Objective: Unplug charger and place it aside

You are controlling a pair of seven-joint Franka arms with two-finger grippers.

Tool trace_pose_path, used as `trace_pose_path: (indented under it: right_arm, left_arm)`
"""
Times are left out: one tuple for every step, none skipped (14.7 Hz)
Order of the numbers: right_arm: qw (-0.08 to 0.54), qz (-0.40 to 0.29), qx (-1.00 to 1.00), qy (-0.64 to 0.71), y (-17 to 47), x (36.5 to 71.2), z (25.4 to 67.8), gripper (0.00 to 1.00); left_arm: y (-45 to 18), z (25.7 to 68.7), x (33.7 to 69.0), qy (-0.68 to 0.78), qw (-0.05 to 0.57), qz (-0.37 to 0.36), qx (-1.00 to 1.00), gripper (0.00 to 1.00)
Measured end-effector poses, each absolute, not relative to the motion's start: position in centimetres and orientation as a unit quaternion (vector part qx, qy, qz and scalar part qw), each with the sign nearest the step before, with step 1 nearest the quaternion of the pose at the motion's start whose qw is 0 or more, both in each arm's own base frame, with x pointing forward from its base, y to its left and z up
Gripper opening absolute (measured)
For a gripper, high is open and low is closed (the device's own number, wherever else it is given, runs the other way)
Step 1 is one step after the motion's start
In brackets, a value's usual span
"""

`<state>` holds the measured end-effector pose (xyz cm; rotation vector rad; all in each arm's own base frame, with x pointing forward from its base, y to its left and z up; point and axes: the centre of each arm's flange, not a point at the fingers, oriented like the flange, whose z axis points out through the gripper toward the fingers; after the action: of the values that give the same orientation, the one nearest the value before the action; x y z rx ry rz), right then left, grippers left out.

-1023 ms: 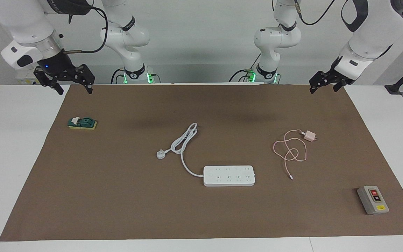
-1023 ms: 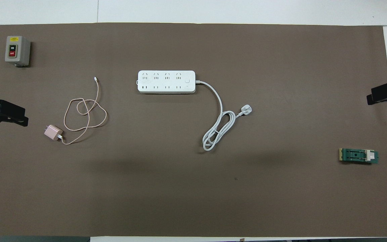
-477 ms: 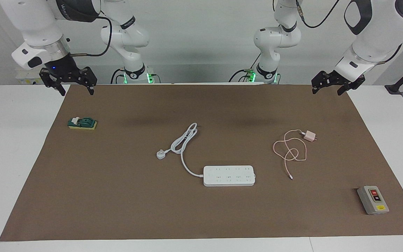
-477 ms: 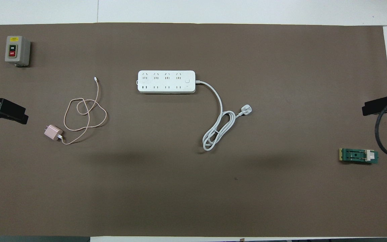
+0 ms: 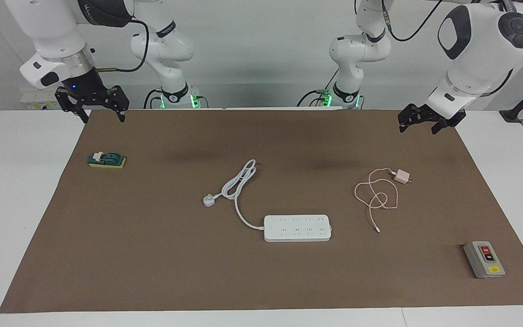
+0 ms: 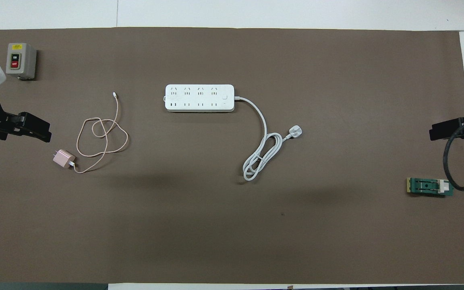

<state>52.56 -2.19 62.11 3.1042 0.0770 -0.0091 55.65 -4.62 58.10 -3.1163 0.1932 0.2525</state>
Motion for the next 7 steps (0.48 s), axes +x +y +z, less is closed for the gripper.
trace_pose_path:
  right_arm:
    - [0.017, -0.006, 1.000, 0.025, -2.2, 52.5, 62.1, 1.00]
    - [0.016, -0.009, 1.000, 0.025, -2.2, 52.4, 62.0, 1.00]
    - [0.016, -0.011, 1.000, 0.025, -2.1, 52.3, 61.9, 1.00]
    - [0.016, -0.013, 0.999, 0.025, -2.1, 52.3, 61.9, 1.00]
    - [0.016, -0.013, 0.999, 0.025, -2.1, 52.3, 61.9, 1.00]
    - [0.016, -0.013, 0.999, 0.025, -2.1, 52.3, 61.9, 1.00]
    - [0.015, -0.013, 0.999, 0.025, -2.1, 52.3, 61.9, 1.00]
  left_arm:
    - [-5.0, 58.4, 55.6, 0.056, 0.005, 0.078, -0.995, 1.00]
    - [-5.1, 58.7, 55.6, 0.050, 0.006, 0.074, -0.996, 1.00]
    - [-4.9, 59.1, 55.7, 0.045, 0.006, 0.070, -0.996, 1.00]
    - [-4.6, 59.3, 55.7, 0.042, 0.006, 0.068, -0.997, 1.00]
    - [-4.2, 59.3, 55.7, 0.038, 0.006, 0.067, -0.997, 1.00]
    - [-4.0, 59.4, 55.8, 0.036, 0.005, 0.066, -0.997, 1.00]
    - [-3.9, 59.4, 55.8, 0.036, 0.005, 0.065, -0.997, 1.00]
